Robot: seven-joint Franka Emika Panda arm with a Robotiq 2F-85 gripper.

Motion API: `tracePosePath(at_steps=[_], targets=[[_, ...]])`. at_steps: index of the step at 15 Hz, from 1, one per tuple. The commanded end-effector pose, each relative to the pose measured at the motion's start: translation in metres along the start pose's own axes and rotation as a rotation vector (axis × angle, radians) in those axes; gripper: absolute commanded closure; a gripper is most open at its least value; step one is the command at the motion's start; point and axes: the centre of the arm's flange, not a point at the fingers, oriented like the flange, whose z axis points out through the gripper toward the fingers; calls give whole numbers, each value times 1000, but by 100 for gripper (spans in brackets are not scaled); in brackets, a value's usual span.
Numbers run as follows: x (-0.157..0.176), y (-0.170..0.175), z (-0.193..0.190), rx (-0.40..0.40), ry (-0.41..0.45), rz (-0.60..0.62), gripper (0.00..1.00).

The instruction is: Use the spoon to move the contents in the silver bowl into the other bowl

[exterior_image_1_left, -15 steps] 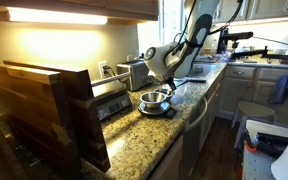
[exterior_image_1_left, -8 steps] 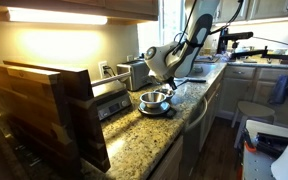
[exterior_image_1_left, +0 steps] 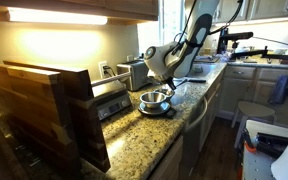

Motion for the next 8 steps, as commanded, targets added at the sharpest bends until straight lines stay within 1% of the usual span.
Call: tracePosePath(at_steps=[1,8], targets=[[-8,2,-9,7,33,-34,93],[-11,4,-10,31,50,-108,93]])
